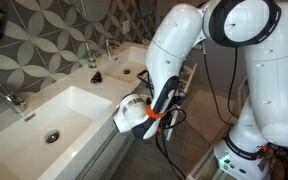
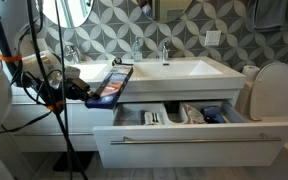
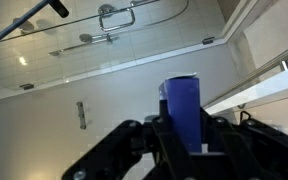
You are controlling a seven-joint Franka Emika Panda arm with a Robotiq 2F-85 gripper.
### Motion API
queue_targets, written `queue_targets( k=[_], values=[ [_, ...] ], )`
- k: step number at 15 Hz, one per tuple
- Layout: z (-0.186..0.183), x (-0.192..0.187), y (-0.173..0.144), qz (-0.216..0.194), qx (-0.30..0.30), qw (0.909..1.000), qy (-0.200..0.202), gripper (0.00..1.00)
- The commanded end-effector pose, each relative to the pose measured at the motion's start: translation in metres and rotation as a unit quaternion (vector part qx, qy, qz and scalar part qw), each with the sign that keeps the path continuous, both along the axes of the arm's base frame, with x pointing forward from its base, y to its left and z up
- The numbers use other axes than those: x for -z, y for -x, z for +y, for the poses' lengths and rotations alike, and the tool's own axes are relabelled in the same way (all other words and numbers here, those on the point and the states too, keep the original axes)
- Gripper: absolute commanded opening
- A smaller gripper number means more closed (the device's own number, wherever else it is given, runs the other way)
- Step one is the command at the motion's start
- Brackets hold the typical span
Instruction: Put the box in the top right drawer
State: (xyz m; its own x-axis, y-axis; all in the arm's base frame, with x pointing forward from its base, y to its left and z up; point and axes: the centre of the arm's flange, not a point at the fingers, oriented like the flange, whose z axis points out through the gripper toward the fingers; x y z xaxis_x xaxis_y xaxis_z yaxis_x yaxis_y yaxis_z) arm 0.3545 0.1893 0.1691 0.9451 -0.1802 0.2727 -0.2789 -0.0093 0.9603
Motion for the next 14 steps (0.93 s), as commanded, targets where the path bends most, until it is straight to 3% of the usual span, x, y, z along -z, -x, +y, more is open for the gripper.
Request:
queue_targets(
  k=[1, 2, 9, 14],
  values=[
    [0.000, 0.000, 0.000, 0.000, 0.000, 1.0000, 0.000, 0.26],
    [0.000, 0.000, 0.000, 0.000, 0.000, 1.0000, 0.000, 0.06],
    [-0.036, 0.026, 0.001, 0.123, 0.011, 0.9920, -0.027, 0.06],
    [-0.064, 0.041, 0.006, 0.198, 0.011, 0.9791, -0.046, 0.06]
  ],
)
